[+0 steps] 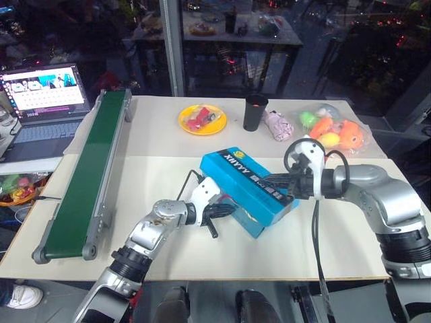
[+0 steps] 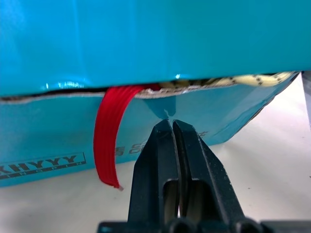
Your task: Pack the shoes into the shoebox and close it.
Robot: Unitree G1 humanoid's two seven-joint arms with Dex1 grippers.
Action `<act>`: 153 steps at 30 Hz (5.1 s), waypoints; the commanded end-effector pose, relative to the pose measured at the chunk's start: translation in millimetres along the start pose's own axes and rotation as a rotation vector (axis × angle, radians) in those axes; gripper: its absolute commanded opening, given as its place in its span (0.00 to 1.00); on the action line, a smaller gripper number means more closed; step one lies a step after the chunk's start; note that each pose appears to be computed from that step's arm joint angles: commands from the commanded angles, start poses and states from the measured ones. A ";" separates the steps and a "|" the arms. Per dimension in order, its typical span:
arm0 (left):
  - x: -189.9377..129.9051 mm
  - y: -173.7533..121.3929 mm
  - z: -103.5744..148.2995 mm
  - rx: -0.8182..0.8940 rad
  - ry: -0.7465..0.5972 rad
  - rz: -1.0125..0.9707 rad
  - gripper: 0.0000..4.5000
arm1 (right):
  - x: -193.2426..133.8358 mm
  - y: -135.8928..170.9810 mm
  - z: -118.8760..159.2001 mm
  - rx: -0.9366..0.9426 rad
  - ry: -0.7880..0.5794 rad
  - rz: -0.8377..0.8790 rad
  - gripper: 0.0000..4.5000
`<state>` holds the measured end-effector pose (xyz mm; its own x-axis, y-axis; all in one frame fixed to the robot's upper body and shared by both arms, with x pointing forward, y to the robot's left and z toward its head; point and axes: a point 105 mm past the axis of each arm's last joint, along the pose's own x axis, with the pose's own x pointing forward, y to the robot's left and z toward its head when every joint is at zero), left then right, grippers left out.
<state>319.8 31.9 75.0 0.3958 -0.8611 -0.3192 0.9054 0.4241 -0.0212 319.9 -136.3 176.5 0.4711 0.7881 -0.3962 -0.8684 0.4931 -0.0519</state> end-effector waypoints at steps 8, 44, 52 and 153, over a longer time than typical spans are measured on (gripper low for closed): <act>9.6 6.2 17.8 0.051 -0.074 0.037 0.02 | -3.0 15.9 0.0 -0.005 0.010 0.041 0.00; 18.6 2.6 38.0 0.024 -0.177 0.058 0.02 | -20.6 -37.9 -1.2 -0.022 0.023 -0.159 0.00; 10.3 -0.5 39.6 0.018 -0.175 0.043 0.02 | -17.9 -40.5 -2.8 -0.020 0.021 -0.172 0.00; -86.0 55.3 -53.8 0.002 -0.156 0.621 0.98 | -72.8 -9.9 -157.1 0.232 -0.206 -0.979 1.00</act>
<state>324.1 141.5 43.2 0.8444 -0.5076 -0.1712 0.5265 0.8453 0.0904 265.9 -255.3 45.8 0.9806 0.0583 -0.1872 -0.0655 0.9973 -0.0324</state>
